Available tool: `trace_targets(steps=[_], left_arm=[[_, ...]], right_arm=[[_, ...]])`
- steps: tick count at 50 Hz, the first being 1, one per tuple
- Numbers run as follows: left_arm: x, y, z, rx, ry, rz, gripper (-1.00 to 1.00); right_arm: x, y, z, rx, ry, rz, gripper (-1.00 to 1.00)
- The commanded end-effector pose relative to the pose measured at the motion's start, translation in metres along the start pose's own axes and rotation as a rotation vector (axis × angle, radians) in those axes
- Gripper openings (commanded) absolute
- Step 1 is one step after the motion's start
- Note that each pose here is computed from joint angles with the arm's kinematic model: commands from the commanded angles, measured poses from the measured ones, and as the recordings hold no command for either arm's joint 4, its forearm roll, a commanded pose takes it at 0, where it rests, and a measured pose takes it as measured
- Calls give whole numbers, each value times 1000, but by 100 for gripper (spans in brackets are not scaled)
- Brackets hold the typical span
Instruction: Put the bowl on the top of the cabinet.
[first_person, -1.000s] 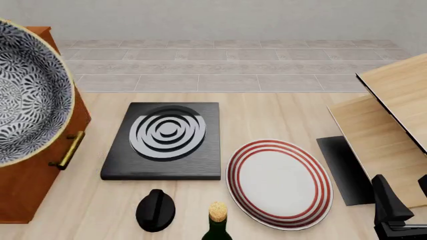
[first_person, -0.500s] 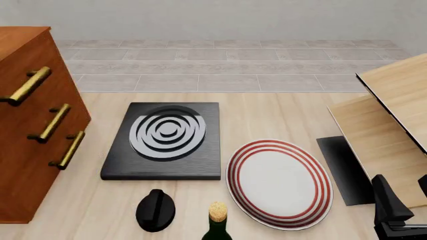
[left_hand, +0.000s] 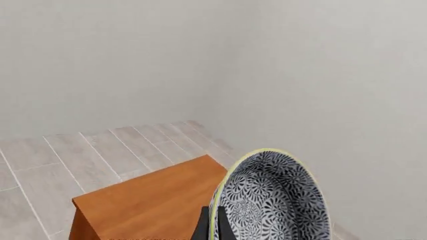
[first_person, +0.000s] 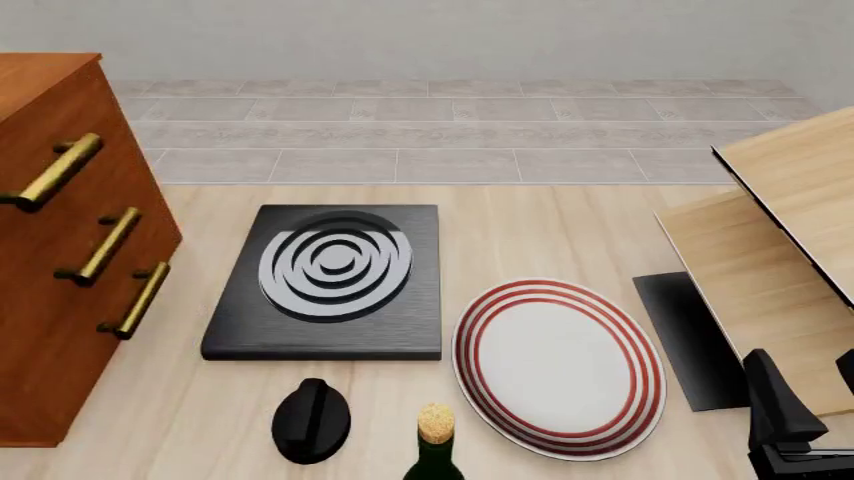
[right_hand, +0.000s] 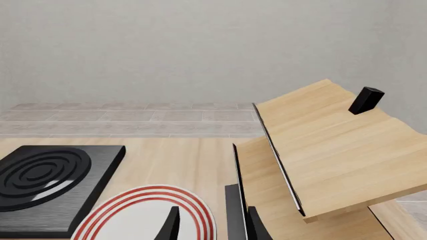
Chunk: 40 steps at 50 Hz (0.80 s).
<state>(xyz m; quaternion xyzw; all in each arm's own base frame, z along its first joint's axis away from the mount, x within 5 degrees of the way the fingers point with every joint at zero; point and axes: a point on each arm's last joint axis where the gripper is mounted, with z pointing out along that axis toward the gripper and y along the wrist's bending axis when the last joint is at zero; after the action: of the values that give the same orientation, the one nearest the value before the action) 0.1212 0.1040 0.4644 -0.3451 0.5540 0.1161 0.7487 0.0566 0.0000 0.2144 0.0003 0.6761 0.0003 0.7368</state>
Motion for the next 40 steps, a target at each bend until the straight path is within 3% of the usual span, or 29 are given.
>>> trace_targets(steps=[1, 27, 35, 40], left_arm=[[6, 3, 21, -32, 63, -75, -100], [13, 7, 34, -57, 100, -85, -100], [21, 10, 46, -80, 155, -125, -100], [19, 11, 46, -79, 140, -118, -100]], right_arm=[[0, 0, 0, 0, 0, 0, 100], [0, 0, 0, 0, 0, 0, 100], [0, 0, 0, 0, 0, 0, 100], [0, 0, 0, 0, 0, 0, 100]])
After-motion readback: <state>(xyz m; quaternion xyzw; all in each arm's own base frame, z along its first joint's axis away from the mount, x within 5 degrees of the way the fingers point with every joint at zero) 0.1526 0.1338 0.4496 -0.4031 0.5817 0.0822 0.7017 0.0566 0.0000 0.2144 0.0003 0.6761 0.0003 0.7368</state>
